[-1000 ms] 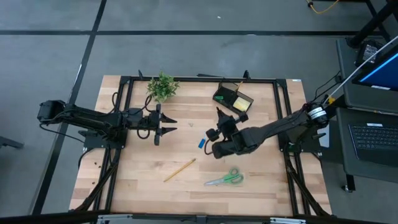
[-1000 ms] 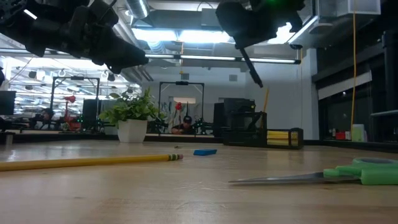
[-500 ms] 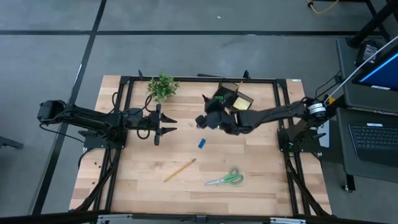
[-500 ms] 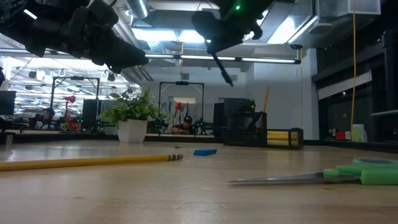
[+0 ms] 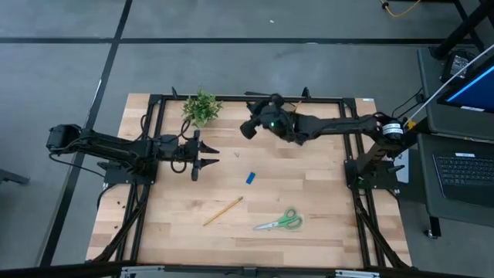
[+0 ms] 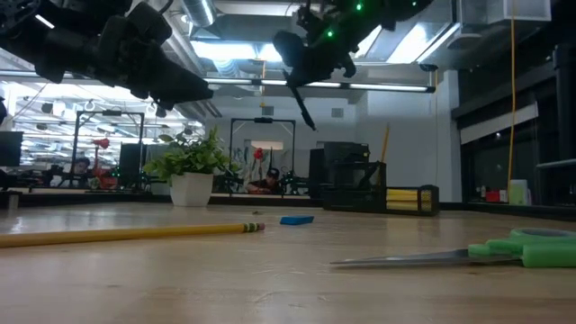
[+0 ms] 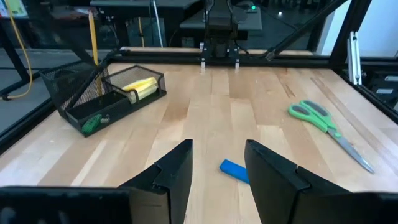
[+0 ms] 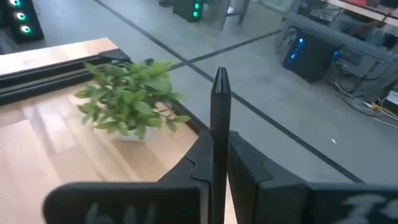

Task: Pick and place office supplies into organizer
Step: Put the black pen into the black desk organizer

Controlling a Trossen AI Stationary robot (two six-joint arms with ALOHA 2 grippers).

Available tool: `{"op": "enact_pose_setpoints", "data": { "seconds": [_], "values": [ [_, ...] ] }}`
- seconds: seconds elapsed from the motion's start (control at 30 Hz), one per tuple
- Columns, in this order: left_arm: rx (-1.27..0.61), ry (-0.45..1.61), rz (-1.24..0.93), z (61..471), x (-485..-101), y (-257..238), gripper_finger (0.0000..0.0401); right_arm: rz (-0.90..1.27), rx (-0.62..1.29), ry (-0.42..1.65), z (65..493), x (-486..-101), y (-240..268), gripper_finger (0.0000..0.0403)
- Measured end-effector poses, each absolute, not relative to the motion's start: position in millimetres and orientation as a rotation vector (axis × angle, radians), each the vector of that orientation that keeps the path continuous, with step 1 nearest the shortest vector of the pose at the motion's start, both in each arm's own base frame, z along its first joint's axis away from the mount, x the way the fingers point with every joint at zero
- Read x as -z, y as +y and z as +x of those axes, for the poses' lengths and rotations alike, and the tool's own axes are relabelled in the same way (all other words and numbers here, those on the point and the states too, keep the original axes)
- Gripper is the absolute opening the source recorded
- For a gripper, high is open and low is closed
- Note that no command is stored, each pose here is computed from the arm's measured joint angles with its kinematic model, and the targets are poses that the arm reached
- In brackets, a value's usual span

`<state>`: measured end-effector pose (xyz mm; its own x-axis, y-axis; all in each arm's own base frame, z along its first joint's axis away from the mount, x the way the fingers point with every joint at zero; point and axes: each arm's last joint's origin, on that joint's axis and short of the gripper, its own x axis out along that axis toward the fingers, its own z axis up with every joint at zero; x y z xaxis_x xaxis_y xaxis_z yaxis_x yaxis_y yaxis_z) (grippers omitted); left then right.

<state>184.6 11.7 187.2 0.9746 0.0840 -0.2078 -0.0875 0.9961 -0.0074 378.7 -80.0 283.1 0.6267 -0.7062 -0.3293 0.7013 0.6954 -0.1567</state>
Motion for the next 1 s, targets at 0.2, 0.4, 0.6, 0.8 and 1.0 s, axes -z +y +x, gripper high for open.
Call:
{"op": "enact_pose_setpoints", "data": {
  "seconds": [0.2, 0.4, 0.6, 0.8, 1.0],
  "values": [
    [-0.089, 0.251, -0.034, 183.7, -183.1, 11.6, 0.0141, -0.014, 0.847, 0.410, 373.4, -281.3, -99.7, 0.0029],
    [-0.089, 0.261, -0.039, 183.5, -182.1, 11.6, 0.0141, 0.028, 0.817, 0.409, 370.2, -280.6, -114.4, 0.0029],
    [-0.090, 0.261, -0.044, 183.5, -182.1, 11.6, 0.0141, 0.017, 0.820, 0.413, 369.3, -280.8, -117.6, 0.0032],
    [-0.090, 0.261, -0.044, 183.5, -182.1, 11.6, 0.0141, -0.017, 0.796, 0.426, 369.8, -281.1, -117.3, 0.0029],
    [-0.090, 0.261, -0.044, 183.5, -182.1, 11.6, 0.0141, 0.001, 0.736, 0.427, 370.9, -280.6, -116.0, 0.0040]
  ]
}}
